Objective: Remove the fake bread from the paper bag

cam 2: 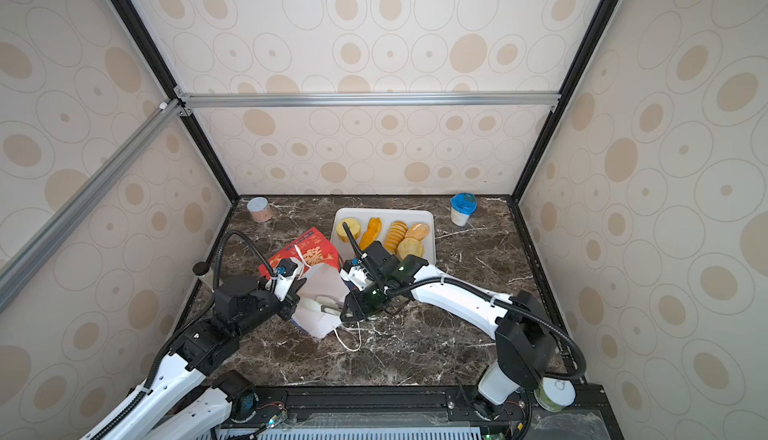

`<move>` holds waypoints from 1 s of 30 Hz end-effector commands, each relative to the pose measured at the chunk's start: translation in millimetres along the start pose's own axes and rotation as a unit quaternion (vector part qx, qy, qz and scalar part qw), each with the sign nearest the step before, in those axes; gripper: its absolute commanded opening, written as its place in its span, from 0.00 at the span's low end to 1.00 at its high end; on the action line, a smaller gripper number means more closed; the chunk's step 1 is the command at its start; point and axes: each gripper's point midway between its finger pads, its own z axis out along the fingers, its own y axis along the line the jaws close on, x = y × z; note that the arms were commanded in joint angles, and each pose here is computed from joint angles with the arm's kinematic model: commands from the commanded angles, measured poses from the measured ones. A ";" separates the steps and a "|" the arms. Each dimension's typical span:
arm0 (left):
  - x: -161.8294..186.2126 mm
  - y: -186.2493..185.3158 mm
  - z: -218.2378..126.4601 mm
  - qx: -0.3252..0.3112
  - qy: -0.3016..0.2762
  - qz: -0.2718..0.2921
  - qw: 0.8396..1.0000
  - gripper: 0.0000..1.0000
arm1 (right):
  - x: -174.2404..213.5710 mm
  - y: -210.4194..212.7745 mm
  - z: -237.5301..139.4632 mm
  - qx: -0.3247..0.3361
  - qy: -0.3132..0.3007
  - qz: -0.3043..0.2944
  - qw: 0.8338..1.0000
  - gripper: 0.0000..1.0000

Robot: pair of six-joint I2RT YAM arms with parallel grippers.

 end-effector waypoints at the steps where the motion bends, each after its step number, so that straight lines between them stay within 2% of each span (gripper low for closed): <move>1: -18.0 -4.1 -3.6 0.012 -0.027 0.004 1.000 0.00 | -24.8 5.9 2.7 0.004 -0.025 -0.046 0.999 0.43; 7: -17.0 -9.8 4.7 0.025 -0.016 0.013 0.999 0.00 | -48.1 -1.9 22.0 0.025 -0.018 -0.072 0.997 0.44; 13: -22.9 -11.8 13.3 0.030 -0.016 0.020 0.999 0.00 | -52.9 7.4 42.7 0.032 0.015 -0.114 0.993 0.45; 23: -21.9 -11.7 20.3 0.026 -0.005 0.022 0.999 0.00 | -66.4 16.1 68.3 -0.007 -0.004 -0.130 0.991 0.45; 30: -27.1 -8.9 16.3 0.022 0.000 0.029 0.999 0.00 | -69.1 13.6 85.8 -0.026 -0.011 -0.119 0.993 0.35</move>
